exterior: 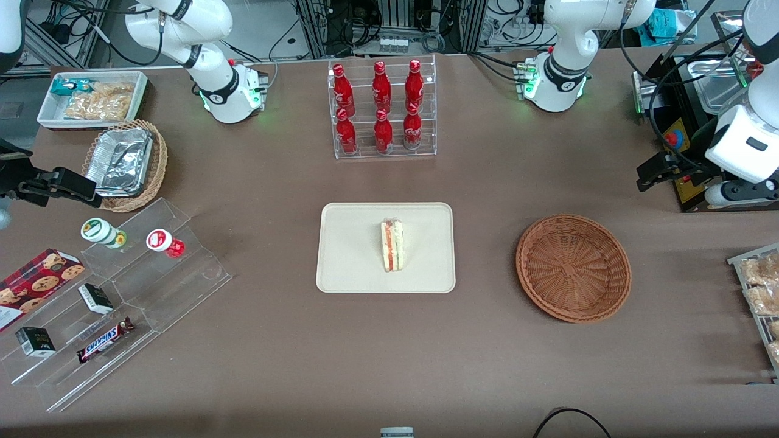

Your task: Place sandwich from basket to tray

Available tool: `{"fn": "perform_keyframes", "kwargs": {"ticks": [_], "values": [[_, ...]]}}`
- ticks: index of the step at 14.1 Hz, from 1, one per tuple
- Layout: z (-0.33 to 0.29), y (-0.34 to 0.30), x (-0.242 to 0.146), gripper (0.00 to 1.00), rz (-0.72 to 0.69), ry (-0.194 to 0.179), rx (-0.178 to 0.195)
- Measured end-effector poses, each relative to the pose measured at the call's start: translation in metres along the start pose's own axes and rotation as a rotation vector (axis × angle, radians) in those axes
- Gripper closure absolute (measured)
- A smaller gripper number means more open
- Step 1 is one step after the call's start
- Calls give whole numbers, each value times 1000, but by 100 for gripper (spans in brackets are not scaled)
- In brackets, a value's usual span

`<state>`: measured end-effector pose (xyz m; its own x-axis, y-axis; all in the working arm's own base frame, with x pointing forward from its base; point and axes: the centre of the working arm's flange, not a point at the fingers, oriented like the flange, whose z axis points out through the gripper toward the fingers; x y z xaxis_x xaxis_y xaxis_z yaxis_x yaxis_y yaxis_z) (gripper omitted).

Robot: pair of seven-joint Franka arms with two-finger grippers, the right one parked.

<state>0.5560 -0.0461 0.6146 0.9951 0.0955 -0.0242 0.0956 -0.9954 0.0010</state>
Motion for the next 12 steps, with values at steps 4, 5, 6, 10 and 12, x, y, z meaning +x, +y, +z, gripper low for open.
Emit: {"fn": "perform_keyframes", "kwargs": {"ticks": [4, 5, 6, 10, 12], "values": [[-8, 0, -1, 0, 0, 15, -3], [-11, 0, -1, 0, 1, 22, -4], [-17, 0, -2, 0, 1, 28, -5], [-29, 0, -6, 0, 2, 28, -5], [-29, 0, -6, 0, 2, 27, -5]]}}
